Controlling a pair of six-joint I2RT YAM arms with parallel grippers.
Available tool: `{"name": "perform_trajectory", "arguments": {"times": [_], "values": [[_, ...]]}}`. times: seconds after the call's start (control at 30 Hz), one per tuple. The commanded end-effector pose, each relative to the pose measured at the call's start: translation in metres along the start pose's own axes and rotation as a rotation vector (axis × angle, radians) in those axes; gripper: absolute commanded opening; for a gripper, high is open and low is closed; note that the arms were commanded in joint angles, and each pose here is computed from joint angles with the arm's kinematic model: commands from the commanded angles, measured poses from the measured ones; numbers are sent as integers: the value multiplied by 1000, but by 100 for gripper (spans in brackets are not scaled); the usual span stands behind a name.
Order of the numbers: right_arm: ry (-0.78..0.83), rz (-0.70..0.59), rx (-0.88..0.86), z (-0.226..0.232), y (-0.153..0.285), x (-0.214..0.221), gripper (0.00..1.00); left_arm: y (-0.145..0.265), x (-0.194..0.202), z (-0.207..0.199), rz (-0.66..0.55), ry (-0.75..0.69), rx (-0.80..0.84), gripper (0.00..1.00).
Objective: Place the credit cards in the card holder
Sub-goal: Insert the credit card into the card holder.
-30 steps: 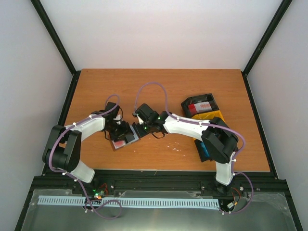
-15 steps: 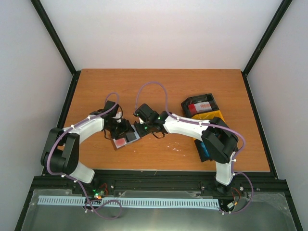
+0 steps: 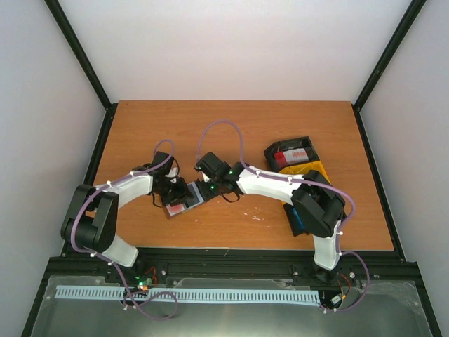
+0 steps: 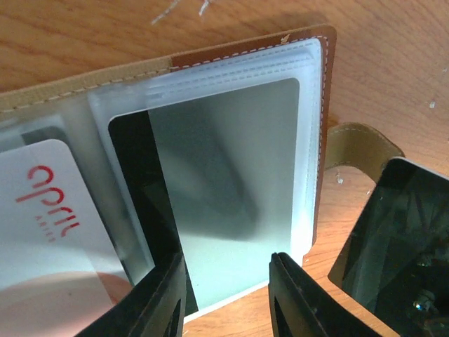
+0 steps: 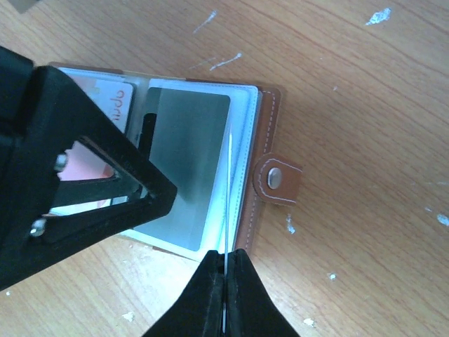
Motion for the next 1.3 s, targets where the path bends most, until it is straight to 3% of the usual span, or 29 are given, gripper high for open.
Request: {"name": "perform_trajectory", "arguments": {"times": [0.0, 0.43, 0.57, 1.27], "values": [[-9, 5, 44, -3, -7, -3, 3, -7, 2, 9, 8, -1, -50, 36], [-22, 84, -13, -2, -19, 6, 3, -4, 7, 16, 15, 15, -89, 36], [-46, 95, -49, -1, -18, 4, 3, -4, 10, 19, 21, 19, -107, 30], [-125, 173, -367, 20, 3, -3, 3, 11, 1, 16, -22, 25, -154, 26]]}}
Point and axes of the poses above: each gripper's point midway between its finger pads, its own y axis back along the fingers, its own z axis along the line the jaws close on, x = y × z, the point moved 4 cm from there along y, back along the fingers, and after that the axes turned 15 degrees about -y, right-handed, at the moved point
